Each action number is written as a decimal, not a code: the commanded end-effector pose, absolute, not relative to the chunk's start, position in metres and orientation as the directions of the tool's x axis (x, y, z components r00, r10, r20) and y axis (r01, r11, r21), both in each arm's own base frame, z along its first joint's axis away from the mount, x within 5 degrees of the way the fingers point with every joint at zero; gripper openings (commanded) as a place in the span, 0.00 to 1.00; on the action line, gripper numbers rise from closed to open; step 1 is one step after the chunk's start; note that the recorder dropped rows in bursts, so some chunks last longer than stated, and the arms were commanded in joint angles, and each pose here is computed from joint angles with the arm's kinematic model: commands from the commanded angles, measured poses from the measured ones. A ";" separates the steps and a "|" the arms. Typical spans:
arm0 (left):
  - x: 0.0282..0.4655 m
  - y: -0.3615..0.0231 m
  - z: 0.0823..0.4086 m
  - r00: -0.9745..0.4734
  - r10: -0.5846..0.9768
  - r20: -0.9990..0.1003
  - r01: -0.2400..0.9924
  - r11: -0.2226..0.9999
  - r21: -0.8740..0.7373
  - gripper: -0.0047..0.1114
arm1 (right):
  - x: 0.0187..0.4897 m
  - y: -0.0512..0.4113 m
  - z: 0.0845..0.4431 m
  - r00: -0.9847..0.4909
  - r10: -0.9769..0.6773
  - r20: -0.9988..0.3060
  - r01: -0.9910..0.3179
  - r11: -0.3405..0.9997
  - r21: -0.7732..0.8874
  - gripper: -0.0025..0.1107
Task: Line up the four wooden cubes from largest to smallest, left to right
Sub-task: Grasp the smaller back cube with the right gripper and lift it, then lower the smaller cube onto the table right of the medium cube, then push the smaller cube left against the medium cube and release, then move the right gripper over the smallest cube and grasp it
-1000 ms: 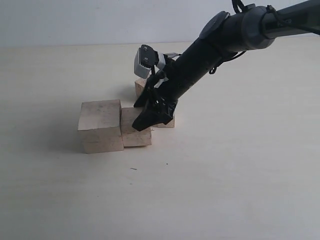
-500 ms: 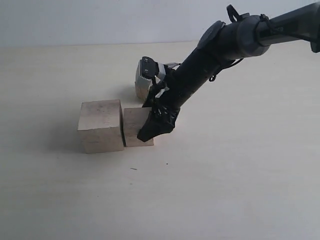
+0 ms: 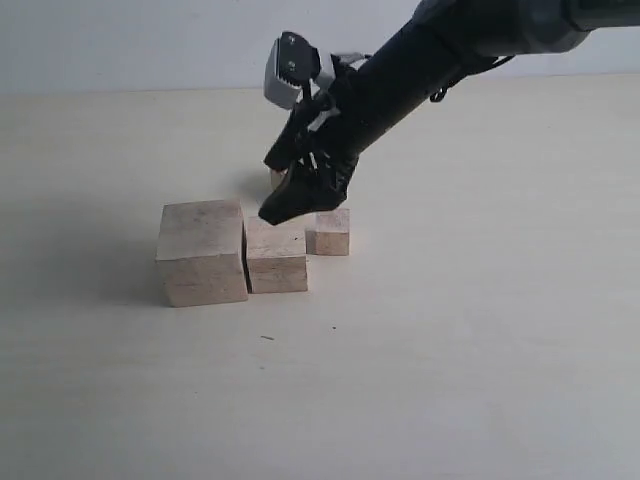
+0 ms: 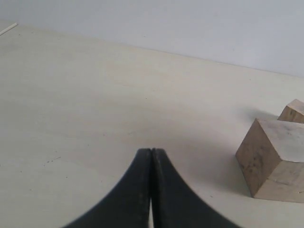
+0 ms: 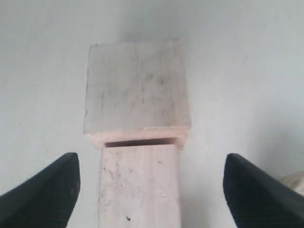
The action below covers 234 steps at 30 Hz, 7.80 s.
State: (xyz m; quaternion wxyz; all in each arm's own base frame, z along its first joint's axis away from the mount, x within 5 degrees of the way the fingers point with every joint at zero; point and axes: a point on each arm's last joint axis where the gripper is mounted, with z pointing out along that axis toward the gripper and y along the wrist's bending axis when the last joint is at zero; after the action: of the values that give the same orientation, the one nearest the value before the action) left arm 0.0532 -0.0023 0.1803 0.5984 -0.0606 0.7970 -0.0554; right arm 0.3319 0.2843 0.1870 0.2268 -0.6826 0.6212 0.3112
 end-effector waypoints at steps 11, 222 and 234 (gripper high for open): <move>0.053 -0.003 0.181 -0.268 -0.170 -0.948 -0.024 0.985 -0.169 0.04 | 0.383 0.280 0.175 -0.282 -0.631 -0.723 -0.880 0.471 -0.068 0.71; 0.053 -0.003 0.181 -0.268 -0.170 -0.948 -0.024 0.985 -0.169 0.04 | 0.349 0.285 0.126 -0.898 -0.331 -0.290 -0.404 0.881 0.246 0.55; 0.053 -0.003 0.181 -0.268 -0.170 -0.948 -0.024 0.985 -0.169 0.04 | 0.350 0.286 0.128 -0.886 -0.359 -0.295 -0.432 0.869 0.242 0.55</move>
State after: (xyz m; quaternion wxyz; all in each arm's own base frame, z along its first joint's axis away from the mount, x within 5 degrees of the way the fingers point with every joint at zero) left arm 0.0532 -0.0023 0.1803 0.5984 -0.0606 0.7970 -0.0554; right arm 0.3493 0.2850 0.1277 0.1211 -0.1966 0.9607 0.1542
